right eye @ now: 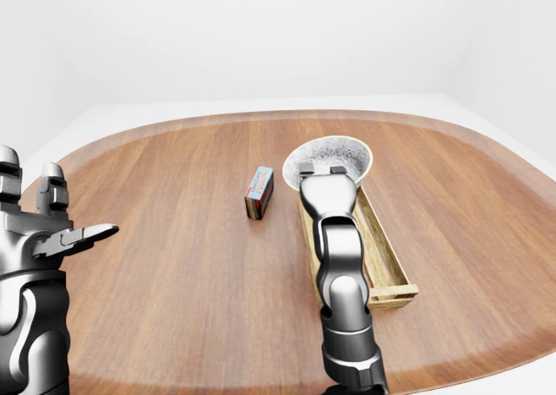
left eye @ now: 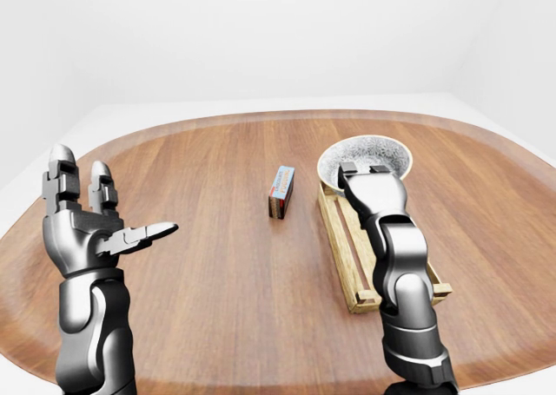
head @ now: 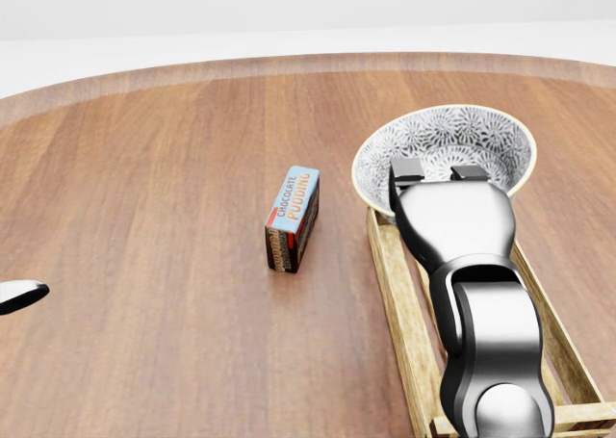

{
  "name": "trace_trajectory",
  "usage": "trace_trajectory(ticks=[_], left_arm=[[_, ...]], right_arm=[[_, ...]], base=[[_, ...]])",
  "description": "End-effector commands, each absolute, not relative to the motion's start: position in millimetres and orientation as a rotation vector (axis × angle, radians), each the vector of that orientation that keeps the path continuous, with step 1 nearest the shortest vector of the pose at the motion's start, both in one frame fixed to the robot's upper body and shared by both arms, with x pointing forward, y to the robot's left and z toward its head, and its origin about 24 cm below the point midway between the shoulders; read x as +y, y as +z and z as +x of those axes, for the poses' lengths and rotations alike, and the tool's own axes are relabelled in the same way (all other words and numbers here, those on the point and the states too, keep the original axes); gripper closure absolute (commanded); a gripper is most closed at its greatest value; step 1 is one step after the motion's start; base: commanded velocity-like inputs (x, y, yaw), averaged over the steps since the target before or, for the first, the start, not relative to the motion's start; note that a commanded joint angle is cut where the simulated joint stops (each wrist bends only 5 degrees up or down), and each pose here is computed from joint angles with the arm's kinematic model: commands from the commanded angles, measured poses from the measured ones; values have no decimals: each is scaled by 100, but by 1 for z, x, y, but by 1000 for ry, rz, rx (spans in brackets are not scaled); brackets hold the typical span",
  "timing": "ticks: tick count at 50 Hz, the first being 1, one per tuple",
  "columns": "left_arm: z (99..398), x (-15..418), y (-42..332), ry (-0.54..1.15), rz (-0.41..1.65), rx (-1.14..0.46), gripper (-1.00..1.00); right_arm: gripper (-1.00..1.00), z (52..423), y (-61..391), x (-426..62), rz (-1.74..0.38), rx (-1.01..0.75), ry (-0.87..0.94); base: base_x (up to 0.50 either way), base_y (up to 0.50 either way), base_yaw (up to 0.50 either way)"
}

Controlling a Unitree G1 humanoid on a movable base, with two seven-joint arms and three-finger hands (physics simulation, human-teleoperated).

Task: Pick up the bowl on the left and put it in the tray.

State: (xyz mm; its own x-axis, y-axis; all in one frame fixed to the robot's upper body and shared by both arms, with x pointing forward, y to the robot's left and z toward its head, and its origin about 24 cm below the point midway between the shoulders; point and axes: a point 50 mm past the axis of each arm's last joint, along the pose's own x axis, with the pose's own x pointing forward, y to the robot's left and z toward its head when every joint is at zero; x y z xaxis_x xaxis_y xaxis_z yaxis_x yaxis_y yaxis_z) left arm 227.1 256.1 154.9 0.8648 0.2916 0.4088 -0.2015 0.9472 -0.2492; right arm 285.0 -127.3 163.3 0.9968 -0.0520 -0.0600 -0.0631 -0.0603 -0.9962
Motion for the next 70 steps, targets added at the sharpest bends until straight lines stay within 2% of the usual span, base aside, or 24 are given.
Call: trace_trajectory(ticks=[1,48,70], left_arm=[[227,256,154,259,-199,-455,-100],[228,253,152,254,-195,-444,-100],[228,253,152,254,-193,-444,-100]], right_arm=[[100,289,163,-148,-1618,117,-3],[100,302,121,-171,-1391,188,252],[100,301,124,-193,-1265,168,268]], base=[[0,0,0],[0,0,0],[0,0,0]])
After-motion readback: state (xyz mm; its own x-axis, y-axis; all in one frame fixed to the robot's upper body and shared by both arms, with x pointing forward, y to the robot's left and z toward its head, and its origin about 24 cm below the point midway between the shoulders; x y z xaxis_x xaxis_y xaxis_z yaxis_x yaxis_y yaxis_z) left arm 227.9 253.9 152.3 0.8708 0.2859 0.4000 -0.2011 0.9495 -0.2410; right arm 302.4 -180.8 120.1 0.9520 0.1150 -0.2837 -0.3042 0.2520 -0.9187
